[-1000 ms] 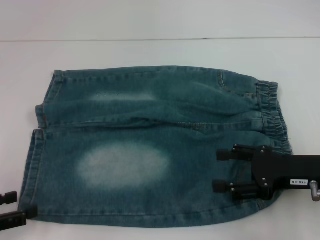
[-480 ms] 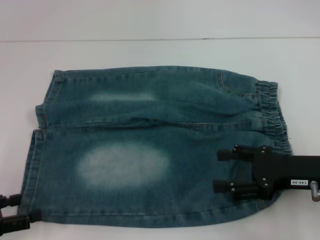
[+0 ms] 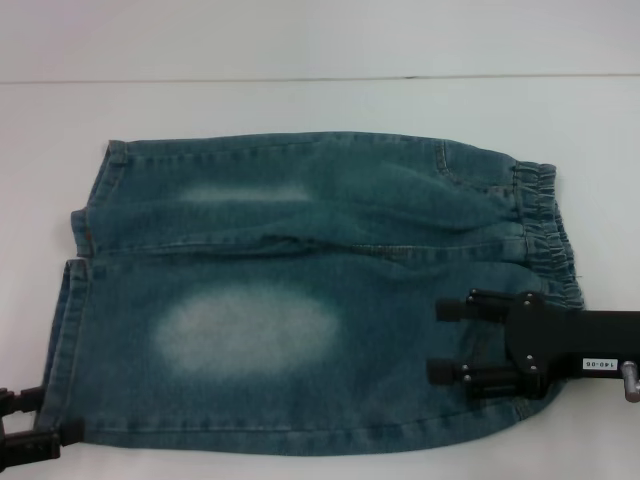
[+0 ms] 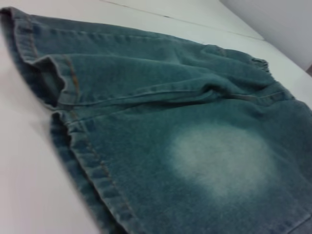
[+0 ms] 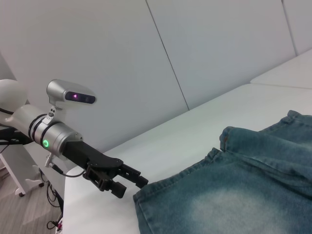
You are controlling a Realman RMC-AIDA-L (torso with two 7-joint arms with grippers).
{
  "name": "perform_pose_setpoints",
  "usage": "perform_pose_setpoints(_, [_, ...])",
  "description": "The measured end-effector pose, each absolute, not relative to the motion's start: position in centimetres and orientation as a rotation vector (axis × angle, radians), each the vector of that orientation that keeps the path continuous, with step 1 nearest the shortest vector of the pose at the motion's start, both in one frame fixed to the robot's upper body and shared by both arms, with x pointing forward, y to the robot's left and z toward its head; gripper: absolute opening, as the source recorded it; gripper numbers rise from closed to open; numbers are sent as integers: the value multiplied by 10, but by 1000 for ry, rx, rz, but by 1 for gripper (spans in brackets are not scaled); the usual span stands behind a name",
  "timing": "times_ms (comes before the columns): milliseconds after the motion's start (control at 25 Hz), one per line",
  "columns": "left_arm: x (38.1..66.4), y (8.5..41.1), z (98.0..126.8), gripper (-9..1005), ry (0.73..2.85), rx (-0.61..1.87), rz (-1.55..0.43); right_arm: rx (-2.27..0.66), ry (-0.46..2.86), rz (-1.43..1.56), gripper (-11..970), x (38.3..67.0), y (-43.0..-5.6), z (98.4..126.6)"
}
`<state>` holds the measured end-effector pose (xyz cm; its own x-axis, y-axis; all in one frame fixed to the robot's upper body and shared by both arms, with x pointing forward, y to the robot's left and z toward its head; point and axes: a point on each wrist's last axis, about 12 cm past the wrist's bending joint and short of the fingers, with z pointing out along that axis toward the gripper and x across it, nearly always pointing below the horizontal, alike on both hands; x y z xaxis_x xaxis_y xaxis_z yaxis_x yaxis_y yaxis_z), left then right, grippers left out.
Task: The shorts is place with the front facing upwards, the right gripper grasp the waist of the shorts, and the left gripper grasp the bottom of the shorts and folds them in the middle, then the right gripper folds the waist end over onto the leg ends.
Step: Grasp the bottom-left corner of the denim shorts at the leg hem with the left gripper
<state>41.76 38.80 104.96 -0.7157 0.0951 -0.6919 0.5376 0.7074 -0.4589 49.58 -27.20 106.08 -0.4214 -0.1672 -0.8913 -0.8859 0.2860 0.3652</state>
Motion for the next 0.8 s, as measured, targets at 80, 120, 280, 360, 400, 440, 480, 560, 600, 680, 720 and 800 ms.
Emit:
perform_pose_setpoints(80, [418,389,1049,935,2266,478,-867,-953,1790,1186,916,496,-272,1061])
perform_pose_setpoints(120, [418,390,1049,935,2269,479,-864,-953,1790,1186,916,496,-272,1061])
perform_pose_setpoints(280, [418,391,1049,935,2274,475,-849,-953,1789,1187,916,496,-271,1061])
perform_pose_setpoints(360, [418,391,1049,935,2276,476,-847,-953,1789,1187,916,496,-271,1061])
perform_pose_setpoints(400, [418,391,1049,935,2278,478,-845,-954,1788,1186,916,497,-271,1061])
perform_pose_setpoints(440, [419,392,1049,935,2280,480,-841,-955,1787,1184,916,497,-271,1061])
perform_pose_setpoints(480, [419,392,1049,935,2281,481,-838,-955,1787,1184,916,497,-271,1061])
perform_pose_setpoints(560, [419,392,1050,935,2283,480,-831,-956,1787,1183,916,497,-271,1062])
perform_pose_setpoints(600, [419,393,1051,935,2285,480,-823,-957,1786,1183,916,497,-271,1062])
perform_pose_setpoints(680, [419,392,1051,935,2288,480,-822,-959,1785,1181,917,498,-271,1062])
perform_pose_setpoints(720, [419,392,1051,935,2289,480,-822,-960,1785,1181,917,498,-271,1062])
perform_pose_setpoints(800, [419,392,1051,935,2288,482,-824,-962,1783,1180,917,498,-271,1063])
